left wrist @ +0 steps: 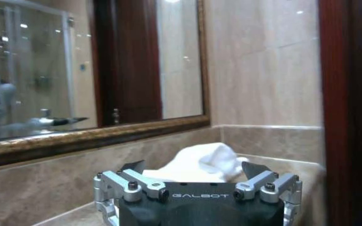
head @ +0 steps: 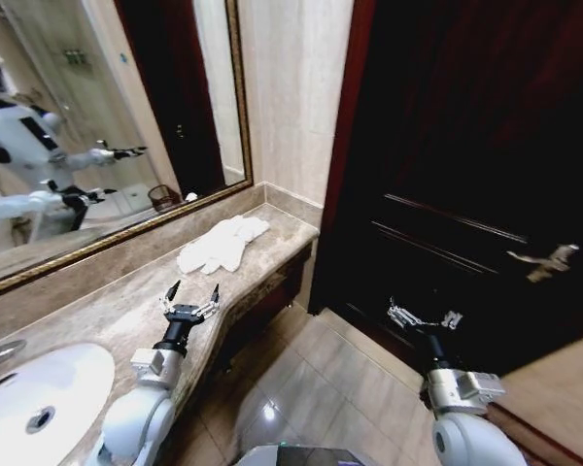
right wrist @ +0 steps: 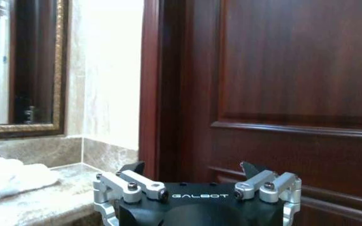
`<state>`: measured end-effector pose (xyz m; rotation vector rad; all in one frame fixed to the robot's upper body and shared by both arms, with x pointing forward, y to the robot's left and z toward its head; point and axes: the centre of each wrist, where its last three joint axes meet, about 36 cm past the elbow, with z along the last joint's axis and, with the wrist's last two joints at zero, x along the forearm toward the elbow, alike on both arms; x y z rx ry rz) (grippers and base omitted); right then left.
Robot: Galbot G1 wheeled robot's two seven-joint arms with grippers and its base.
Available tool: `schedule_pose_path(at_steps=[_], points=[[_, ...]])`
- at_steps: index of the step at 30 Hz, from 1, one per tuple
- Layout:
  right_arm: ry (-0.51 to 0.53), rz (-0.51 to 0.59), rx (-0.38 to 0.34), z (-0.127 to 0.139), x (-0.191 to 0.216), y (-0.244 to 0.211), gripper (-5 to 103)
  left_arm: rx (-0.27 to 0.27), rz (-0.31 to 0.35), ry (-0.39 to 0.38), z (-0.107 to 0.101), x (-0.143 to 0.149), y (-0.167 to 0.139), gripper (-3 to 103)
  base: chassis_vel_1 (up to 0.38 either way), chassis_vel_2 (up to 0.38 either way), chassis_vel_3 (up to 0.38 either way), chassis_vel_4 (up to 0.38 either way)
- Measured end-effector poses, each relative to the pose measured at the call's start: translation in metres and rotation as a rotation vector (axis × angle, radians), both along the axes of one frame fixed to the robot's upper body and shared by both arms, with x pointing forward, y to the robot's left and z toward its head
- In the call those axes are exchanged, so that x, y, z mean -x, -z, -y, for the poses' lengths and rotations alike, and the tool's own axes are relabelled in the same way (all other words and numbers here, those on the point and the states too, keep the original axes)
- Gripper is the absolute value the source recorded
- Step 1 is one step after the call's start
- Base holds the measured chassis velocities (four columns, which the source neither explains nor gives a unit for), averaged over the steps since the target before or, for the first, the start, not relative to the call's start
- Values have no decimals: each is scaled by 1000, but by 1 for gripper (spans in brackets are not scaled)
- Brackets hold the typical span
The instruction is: Discard the used towel into the hamper.
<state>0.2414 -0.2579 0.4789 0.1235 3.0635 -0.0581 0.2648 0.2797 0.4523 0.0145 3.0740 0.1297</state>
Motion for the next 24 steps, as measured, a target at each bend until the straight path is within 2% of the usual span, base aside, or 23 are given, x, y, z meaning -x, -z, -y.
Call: schedule_pose_path(at_steps=[4, 10, 16, 21, 24], points=[[-3, 2, -1, 0, -1, 0, 100, -1, 0, -7, 0, 0, 0, 100, -53, 74, 76, -50], [-5, 0, -1, 0, -2, 0, 100, -10, -40, -44, 0, -2, 0, 100, -20, 5, 4, -15], [-11, -6, 2, 1, -2, 1, 100, -20, -77, -70, 0, -17, -11, 100, 0, 0, 0, 0], [-9, -8, 6, 2, -2, 1, 100, 12, -87, -40, -1, -39, -33, 100, 0, 0, 0, 0], [-7, -10, 9, 3, -1, 2, 100, 54, -106, 18, -6, -62, -56, 100, 0, 0, 0, 0]])
